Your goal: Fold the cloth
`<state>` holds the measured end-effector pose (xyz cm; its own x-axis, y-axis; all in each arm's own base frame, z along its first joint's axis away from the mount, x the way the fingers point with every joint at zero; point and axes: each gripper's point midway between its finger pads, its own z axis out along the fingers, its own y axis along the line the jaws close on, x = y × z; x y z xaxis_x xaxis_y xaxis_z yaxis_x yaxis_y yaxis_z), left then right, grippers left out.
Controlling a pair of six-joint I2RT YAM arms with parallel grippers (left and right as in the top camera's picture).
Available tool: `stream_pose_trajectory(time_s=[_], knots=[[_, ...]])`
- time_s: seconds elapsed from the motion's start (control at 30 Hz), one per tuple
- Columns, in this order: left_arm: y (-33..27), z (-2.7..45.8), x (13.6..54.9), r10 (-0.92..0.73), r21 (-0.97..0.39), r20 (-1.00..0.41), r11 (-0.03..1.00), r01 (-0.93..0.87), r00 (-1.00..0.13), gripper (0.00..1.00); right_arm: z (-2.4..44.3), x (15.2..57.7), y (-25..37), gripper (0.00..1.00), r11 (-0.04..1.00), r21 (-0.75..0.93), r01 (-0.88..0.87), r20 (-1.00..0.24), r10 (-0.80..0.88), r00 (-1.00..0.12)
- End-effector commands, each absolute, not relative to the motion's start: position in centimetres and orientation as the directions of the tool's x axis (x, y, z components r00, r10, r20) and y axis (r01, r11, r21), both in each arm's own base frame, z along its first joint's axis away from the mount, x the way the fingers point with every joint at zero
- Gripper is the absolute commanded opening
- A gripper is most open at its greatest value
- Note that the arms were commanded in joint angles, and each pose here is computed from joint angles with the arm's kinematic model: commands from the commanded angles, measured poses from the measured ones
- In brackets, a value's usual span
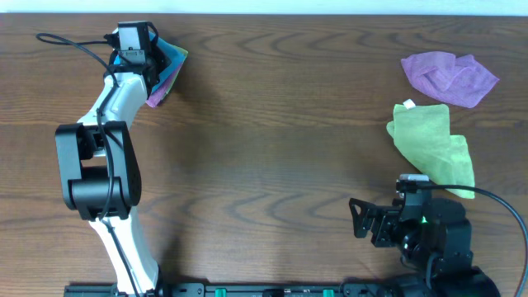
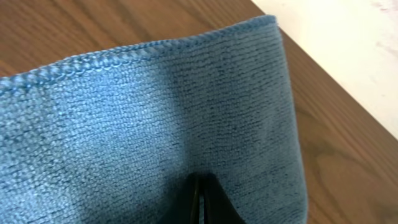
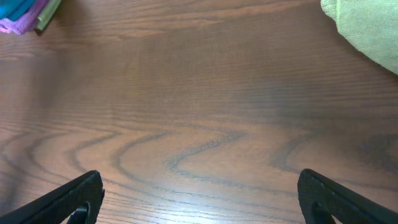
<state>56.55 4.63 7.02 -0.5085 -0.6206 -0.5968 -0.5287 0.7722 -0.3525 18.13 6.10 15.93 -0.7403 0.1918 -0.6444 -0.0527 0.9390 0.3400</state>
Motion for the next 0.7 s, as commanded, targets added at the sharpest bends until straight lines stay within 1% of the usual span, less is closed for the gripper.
stream_pose_trajectory(time_s=[0.0,0.13,0.27,0.3,0.33,0.37,0.4,0.5,0.53,0.67], knots=[[6.0,7.3,56.6,-0.622,-0.323,-0.617,0.759,-0.566,-0.482,0.06,15.8,18.1,5.9,0.99,0.938,0.345,-0.034,-0.642,0.209,-0.738],[6.0,7.7,57.0,-0.621,-0.335,-0.627,0.759,-0.558,-0.470,0.06,15.8,18.1,5.9,0.99,0.938,0.345,-0.034,-0.642,0.209,-0.738],[5.1,9.7,58.1,-0.621,-0.400,-0.642,0.771,-0.495,-0.449,0.06,15.8,18.1,5.9,0.99,0.938,0.345,-0.034,-0.642,0.209,-0.738],[4.8,10.2,58.3,-0.622,-0.412,-0.643,0.773,-0.481,-0.448,0.11,15.8,18.1,5.9,0.99,0.938,0.345,-0.034,-0.642,0.209,-0.738],[4.6,10.8,58.4,-0.621,-0.422,-0.644,0.775,-0.469,-0.446,0.21,15.8,18.1,5.9,0.99,0.938,0.345,-0.034,-0.642,0.209,-0.738],[4.4,11.5,58.4,-0.613,-0.429,-0.649,0.784,-0.449,-0.450,0.34,15.8,18.1,5.9,0.99,0.938,0.345,-0.034,-0.642,0.209,-0.738],[4.1,12.3,58.4,-0.602,-0.432,-0.655,0.794,-0.428,-0.456,0.53,15.8,18.1,5.9,0.99,0.938,0.345,-0.034,-0.642,0.209,-0.738],[3.9,15.1,58.0,-0.543,-0.403,-0.701,0.836,-0.371,-0.461,0.90,15.8,18.1,5.9,0.99,0.938,0.345,-0.034,-0.642,0.209,-0.738],[3.9,16.3,57.8,-0.522,-0.390,-0.718,0.850,-0.355,-0.460,0.95,15.8,18.1,5.9,0.99,0.938,0.345,-0.034,-0.642,0.209,-0.738],[3.8,21.1,55.8,-0.493,-0.378,-0.749,0.867,-0.326,-0.442,0.95,15.8,18.1,5.9,0.99,0.938,0.345,-0.034,-0.642,0.209,-0.738]])
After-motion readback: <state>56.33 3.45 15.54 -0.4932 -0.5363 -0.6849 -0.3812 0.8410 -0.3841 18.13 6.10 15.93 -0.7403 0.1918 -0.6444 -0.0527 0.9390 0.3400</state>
